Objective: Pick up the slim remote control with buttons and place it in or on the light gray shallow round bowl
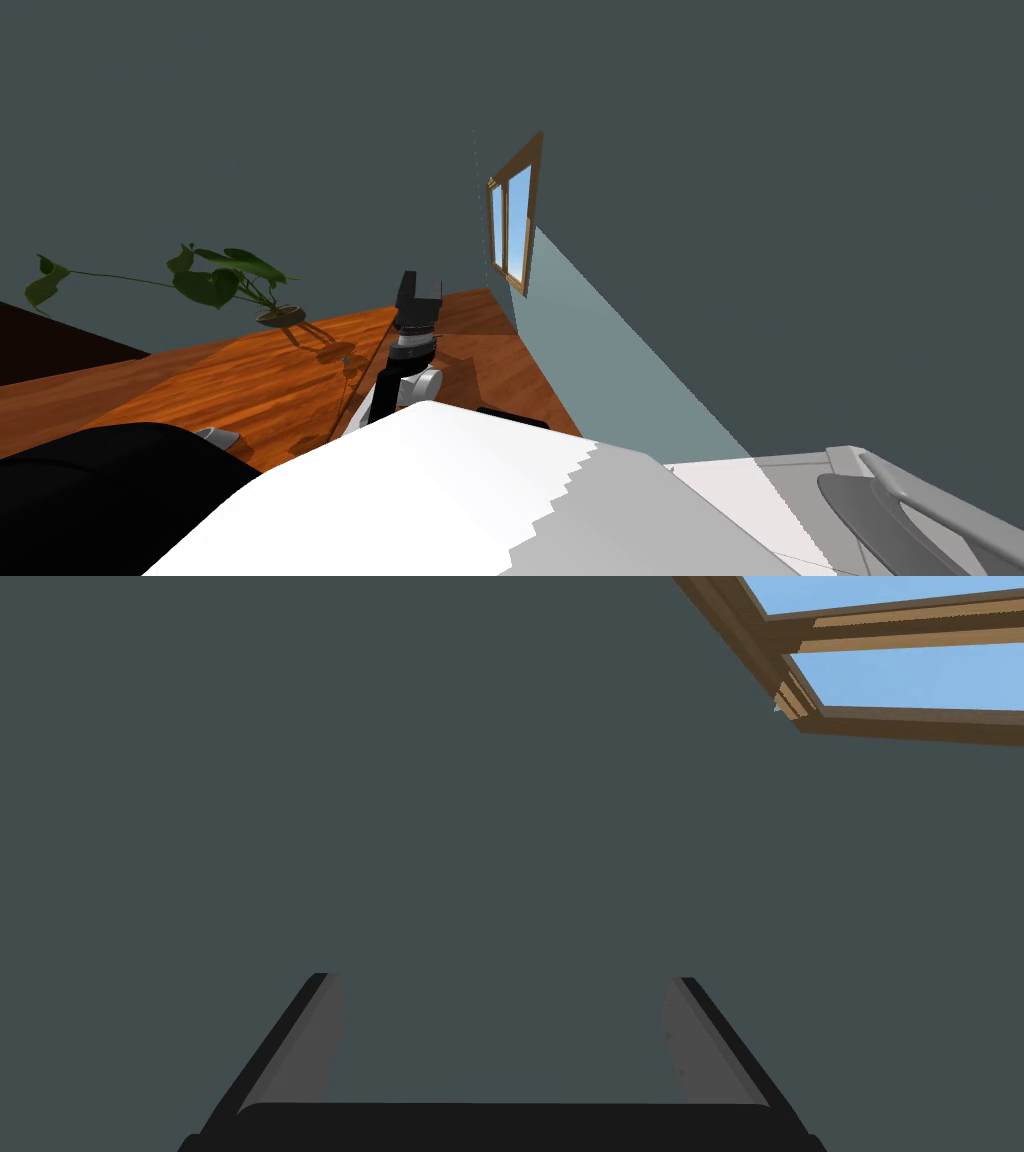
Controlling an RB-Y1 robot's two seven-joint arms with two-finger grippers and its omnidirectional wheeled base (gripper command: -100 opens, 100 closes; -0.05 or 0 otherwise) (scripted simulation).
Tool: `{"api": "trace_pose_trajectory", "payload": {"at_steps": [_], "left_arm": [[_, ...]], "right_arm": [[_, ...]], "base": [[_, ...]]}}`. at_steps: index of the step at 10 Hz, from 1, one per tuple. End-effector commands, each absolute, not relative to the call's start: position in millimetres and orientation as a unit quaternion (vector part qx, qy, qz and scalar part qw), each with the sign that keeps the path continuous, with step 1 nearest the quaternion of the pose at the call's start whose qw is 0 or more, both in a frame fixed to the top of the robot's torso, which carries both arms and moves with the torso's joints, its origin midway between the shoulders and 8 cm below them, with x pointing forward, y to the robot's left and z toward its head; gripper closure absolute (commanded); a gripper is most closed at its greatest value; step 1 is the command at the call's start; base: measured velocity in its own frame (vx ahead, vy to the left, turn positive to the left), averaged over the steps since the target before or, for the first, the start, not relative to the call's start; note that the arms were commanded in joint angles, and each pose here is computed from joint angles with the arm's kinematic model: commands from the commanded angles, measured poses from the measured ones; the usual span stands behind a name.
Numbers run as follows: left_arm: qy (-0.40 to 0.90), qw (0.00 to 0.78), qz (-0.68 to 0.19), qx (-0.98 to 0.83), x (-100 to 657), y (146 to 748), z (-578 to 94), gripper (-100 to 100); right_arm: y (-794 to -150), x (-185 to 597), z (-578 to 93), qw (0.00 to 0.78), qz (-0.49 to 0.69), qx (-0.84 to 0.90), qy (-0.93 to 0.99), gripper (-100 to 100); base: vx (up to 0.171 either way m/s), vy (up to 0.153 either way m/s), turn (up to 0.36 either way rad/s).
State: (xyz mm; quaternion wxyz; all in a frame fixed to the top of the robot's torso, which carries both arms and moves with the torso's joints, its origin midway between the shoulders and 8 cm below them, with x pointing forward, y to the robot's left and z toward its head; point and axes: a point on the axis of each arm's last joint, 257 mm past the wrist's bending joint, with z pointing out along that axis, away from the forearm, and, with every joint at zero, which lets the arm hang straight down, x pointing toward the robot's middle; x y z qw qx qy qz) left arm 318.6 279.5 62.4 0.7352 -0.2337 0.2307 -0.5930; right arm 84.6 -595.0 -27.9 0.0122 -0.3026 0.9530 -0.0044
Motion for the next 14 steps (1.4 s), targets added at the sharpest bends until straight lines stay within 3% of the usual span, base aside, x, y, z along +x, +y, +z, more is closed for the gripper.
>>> {"api": "trace_pose_trajectory", "payload": {"at_steps": [1, 9, 10, 14], "left_arm": [[0.231, 0.735, -0.593, -0.234, 318.6, 279.5, 62.4, 0], [0.231, 0.735, -0.593, -0.234, 318.6, 279.5, 62.4, 0], [0.231, 0.735, -0.593, -0.234, 318.6, 279.5, 62.3, 0], [0.231, 0.735, -0.593, -0.234, 318.6, 279.5, 62.4, 0]], "right_arm": [[-589.2, 79.3, -17.4, 0.012, -0.004, -0.297, 0.955, -100], [-566.0, 62.6, 17.2, 0.015, -0.003, -0.278, 0.96, -100], [-564.8, 62.1, 18.1, 0.015, -0.001, -0.278, 0.961, 0], [-564.9, 62.2, 17.9, 0.015, -0.001, -0.278, 0.961, 0]], "base": [[-0.01, -0.028, 0.078], [-0.009, -0.05, 0.064], [0.0, 0.0, 0.0], [0.0, 0.0, 0.0]]}}
